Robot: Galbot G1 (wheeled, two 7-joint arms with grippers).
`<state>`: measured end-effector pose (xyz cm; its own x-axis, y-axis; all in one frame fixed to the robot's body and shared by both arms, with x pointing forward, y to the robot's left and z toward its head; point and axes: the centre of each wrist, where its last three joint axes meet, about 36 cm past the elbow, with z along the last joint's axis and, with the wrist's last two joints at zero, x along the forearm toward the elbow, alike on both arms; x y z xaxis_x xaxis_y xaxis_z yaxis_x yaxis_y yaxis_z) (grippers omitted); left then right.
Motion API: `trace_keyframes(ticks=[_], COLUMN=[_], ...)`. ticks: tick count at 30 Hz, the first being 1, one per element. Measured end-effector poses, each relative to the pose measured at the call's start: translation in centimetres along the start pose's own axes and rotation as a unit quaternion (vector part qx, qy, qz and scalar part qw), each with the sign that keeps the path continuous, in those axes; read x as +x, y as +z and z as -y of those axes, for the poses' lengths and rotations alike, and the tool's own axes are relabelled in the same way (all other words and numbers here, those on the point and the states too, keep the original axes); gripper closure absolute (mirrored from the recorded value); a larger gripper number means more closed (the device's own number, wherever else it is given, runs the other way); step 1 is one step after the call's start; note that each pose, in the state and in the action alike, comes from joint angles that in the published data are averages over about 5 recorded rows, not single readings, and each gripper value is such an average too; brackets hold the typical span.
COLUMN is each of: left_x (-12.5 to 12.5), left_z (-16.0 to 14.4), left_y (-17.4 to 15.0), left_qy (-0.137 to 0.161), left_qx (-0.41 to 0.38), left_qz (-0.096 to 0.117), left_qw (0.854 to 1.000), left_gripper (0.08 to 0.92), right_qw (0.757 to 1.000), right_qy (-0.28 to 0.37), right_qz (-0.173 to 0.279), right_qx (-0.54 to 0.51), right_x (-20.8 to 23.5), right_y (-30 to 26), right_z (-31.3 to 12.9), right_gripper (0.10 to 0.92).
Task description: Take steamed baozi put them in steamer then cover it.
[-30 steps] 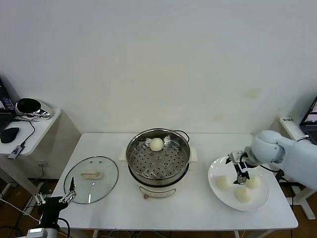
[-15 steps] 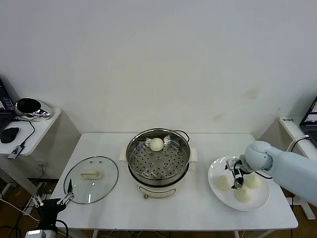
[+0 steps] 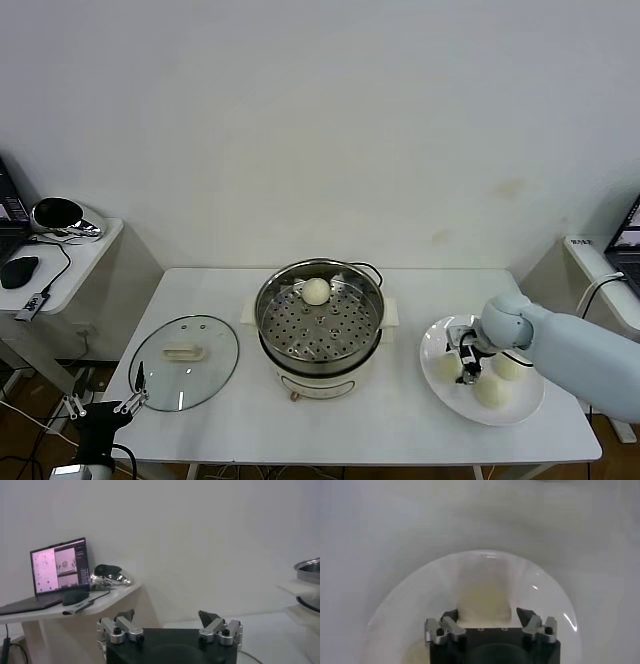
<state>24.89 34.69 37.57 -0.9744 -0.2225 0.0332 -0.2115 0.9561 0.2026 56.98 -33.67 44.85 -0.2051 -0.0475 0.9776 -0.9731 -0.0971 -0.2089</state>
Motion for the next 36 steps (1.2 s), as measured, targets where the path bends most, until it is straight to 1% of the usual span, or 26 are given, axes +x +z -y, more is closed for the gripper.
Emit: trace_keyframes(ticks=[3,10,15,21,25,29,33,36], left_x=[-0.1,-0.2,-0.3,-0.7,-0.9,-1.0,-1.0,-1.0], left_z=[0.1,0.1,0.3,0.5,0.5,0.7,0.7,0.6], left_y=[-0.1,-0.2,-0.1,-0.2,-0.4,-0.5,-0.7,-0.8], left_qy=[0.001,0.003,0.006,0.012,0.014,0.017,0.016,0.014], left_qx=[0.000,-0.001,0.000,0.001,0.001,0.004,0.004,0.004], left_qz=[0.001,0.003,0.003,0.006,0.009,0.011,0.014,0.015], left_qw=[1.000,1.000,1.000,1.000,1.000,1.000,1.000,1.000], left_gripper=[0.177,0.177,0.177,0.177,0.177,0.177,0.177,0.177], right_qw=[1.000,1.000,1.000,0.999,0.998,0.996,0.993,0.992], right_qy=[-0.003,-0.007,0.001,0.026,0.047,0.061,0.064,0.061], right_qz=[0.000,0.006,0.010,0.026,0.044,0.065,0.086,0.099], right_qx=[0.001,0.001,-0.005,-0.002,0.009,0.026,0.040,0.048], right_x=[0.1,1.8,5.4,11.7,16.7,20.9,23.2,24.1], right_y=[0.0,0.3,0.8,-0.4,-2.7,-6.3,-10.6,-14.2], right_z=[0.1,1.1,2.8,5.8,7.8,9.4,10.5,11.2], right_gripper=[0.423,0.437,0.437,0.437,0.432,0.428,0.423,0.418])
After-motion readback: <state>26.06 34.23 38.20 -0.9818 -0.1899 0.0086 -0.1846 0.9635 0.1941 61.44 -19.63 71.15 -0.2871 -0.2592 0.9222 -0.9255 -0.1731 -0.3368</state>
